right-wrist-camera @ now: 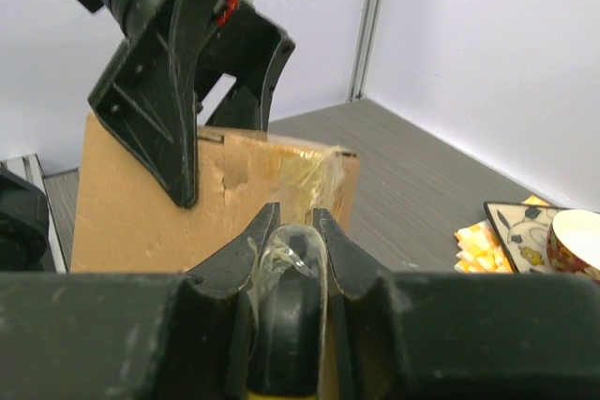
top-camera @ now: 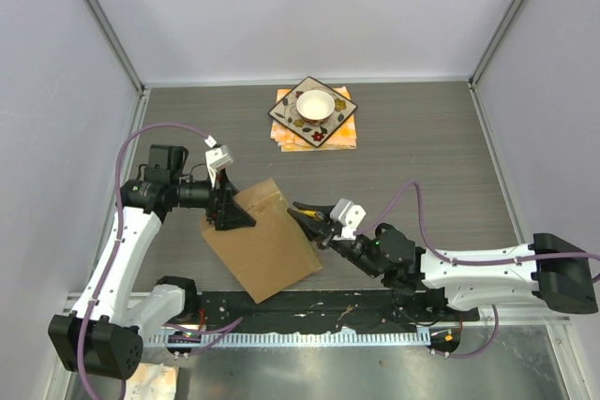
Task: Unpack the express box
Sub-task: Cut the express box at the center of the board.
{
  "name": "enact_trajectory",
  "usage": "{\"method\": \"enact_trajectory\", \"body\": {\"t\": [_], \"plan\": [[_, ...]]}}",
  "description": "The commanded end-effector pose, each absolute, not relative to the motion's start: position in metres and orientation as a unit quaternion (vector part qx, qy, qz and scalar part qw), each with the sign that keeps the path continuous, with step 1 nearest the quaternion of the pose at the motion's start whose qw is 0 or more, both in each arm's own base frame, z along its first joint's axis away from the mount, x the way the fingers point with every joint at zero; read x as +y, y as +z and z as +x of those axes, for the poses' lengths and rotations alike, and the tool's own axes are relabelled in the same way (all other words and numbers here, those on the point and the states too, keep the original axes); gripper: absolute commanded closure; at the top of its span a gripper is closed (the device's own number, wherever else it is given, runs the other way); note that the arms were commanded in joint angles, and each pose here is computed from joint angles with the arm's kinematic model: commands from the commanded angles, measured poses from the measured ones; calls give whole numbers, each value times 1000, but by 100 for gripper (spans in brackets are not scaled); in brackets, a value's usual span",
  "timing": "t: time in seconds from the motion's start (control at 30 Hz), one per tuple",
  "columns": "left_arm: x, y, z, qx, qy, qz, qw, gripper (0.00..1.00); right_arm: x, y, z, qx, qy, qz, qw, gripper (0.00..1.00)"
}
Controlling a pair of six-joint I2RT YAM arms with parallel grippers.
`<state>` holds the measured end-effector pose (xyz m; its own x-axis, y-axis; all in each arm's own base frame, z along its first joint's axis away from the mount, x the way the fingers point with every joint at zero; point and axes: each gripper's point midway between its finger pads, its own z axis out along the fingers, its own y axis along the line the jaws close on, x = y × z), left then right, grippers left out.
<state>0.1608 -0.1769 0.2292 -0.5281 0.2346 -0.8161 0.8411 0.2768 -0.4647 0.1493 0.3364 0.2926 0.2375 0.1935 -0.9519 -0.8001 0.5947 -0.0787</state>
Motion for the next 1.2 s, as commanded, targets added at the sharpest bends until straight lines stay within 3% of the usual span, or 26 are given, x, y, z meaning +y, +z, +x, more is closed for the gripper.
{"method": "enact_trajectory", "body": {"t": [0.0, 0.4, 0.77, 1.17], "plan": [[-173, 219, 161, 737, -460, 375, 323, 95, 337, 236, 148, 569, 304, -324, 692, 99], [-168, 219, 177, 758, -439, 343, 340, 97, 328, 190, 117, 622, 265, -346, 650, 99], [-146, 218, 219, 812, -339, 270, 392, 100, 333, 169, 97, 653, 263, -320, 633, 99], [-139, 227, 223, 816, -312, 260, 411, 100, 331, 148, 71, 666, 246, -302, 636, 99]]}}
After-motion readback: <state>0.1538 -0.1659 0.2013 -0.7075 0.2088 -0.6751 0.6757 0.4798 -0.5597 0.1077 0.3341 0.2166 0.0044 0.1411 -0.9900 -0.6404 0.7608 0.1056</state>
